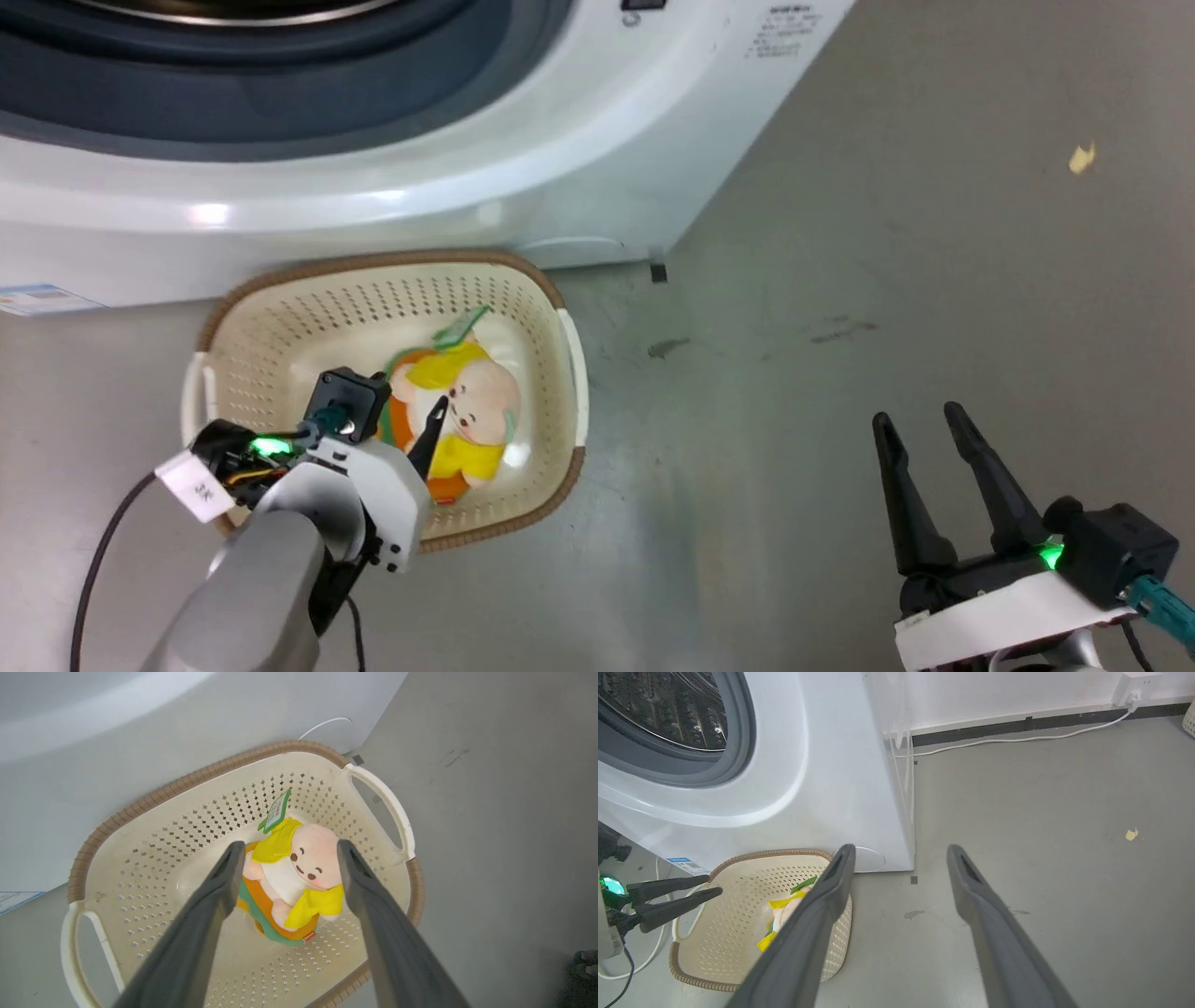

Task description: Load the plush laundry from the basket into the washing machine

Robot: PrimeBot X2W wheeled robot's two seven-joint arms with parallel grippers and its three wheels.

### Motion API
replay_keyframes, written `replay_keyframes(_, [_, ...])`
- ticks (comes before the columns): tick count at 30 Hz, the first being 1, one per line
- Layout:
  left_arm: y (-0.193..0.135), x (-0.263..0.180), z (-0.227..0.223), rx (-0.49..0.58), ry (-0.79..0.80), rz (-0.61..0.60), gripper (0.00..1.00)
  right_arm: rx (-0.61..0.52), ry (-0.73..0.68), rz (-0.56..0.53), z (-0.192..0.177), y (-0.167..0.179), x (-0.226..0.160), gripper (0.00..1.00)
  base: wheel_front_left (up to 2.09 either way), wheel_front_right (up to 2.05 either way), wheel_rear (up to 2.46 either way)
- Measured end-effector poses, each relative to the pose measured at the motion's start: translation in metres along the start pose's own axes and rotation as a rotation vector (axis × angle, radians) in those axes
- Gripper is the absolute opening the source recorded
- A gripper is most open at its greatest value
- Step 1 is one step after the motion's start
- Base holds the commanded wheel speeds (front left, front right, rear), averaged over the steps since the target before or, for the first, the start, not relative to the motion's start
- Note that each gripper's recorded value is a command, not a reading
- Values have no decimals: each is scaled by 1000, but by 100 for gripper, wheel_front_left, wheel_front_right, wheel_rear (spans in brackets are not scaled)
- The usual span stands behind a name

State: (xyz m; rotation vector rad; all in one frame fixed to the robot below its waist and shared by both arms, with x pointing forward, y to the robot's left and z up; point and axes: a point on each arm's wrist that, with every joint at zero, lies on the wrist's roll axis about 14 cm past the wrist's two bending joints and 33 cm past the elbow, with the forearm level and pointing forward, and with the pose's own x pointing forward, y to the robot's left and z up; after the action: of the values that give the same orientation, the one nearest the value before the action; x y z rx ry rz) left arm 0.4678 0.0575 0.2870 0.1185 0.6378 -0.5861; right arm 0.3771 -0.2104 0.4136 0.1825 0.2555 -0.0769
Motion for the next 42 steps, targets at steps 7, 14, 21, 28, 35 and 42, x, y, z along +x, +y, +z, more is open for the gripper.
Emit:
replay_keyframes(7, [-3,26,-30,15,121,-53,100,21,38,-20,-15,-4,1,100,0,0,0])
replay_keyframes(14, [-12,50,-49,34,205,-118,100,46,62,-47,-26,-10,3,100,0,0,0])
replay_keyframes(21, [-8,70,-76,64,302,-146,100,65,98,-68,-40,-14,4,100,0,0,0])
replay_keyframes(28, [1,84,-108,91,399,-154,100,83,137,-84,-55,-15,3,100,0,0,0])
replay_keyframes(35, [6,104,-131,88,463,-168,100,103,169,-109,-68,-18,4,100,0,0,0])
replay_keyframes(42, [15,122,-153,75,508,-163,100,110,201,-154,-80,-29,0,100,0,0,0])
